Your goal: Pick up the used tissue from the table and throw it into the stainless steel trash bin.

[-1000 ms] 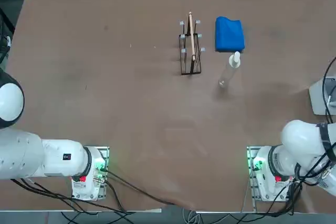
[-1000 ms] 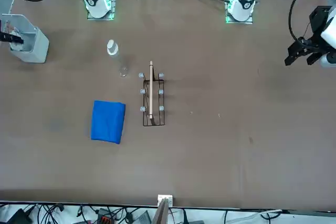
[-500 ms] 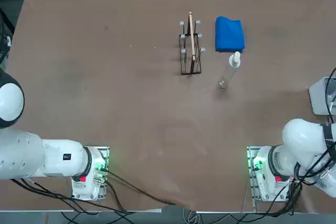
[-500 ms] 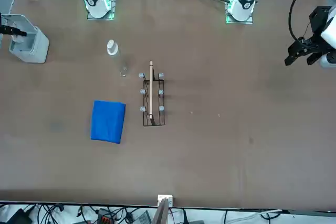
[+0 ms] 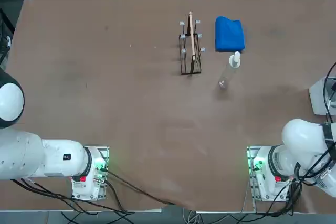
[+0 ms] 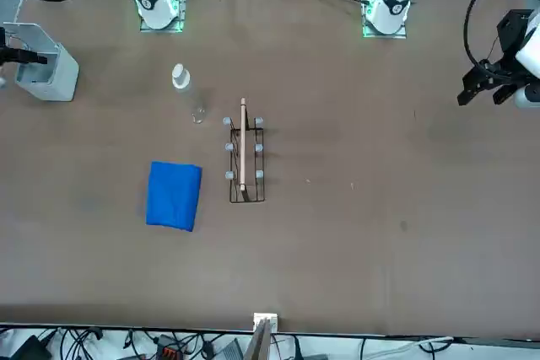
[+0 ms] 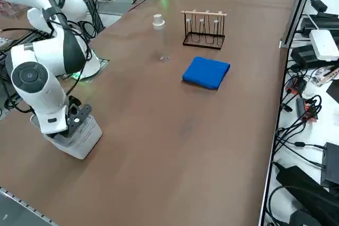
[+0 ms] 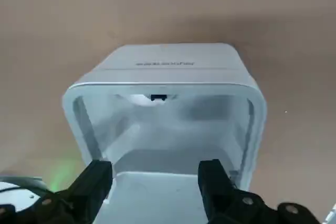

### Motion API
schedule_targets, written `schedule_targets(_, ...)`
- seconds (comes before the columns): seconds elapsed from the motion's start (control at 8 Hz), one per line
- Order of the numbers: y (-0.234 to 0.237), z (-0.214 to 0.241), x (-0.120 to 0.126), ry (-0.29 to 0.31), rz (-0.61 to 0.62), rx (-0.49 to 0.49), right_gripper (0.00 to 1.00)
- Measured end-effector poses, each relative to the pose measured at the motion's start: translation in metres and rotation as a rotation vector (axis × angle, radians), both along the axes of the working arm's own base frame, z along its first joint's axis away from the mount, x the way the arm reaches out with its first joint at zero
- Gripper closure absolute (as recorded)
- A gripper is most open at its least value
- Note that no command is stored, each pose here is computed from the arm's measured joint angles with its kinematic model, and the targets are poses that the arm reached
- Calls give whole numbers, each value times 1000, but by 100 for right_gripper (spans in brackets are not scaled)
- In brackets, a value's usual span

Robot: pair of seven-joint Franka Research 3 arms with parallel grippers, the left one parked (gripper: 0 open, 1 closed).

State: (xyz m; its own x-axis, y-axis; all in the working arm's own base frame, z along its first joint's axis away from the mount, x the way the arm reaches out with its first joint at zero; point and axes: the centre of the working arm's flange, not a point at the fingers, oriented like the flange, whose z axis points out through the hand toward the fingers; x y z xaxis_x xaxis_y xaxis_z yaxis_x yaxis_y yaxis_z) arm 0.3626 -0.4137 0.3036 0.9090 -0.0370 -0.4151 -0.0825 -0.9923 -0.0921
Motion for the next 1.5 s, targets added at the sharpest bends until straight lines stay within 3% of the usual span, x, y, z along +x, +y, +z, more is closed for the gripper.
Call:
schedule_targets(0.25,5,55,24,-6,26,-22,0)
schedule_targets(0.38,19,97,48,-44,53,-44,0)
schedule_targets(0.75,109,209,129,-251,164,-18,0)
schedule_targets(1.12,177,242,176,-384,228,68,0)
schedule_targets(1.5,268,256,212,-395,194,50,0)
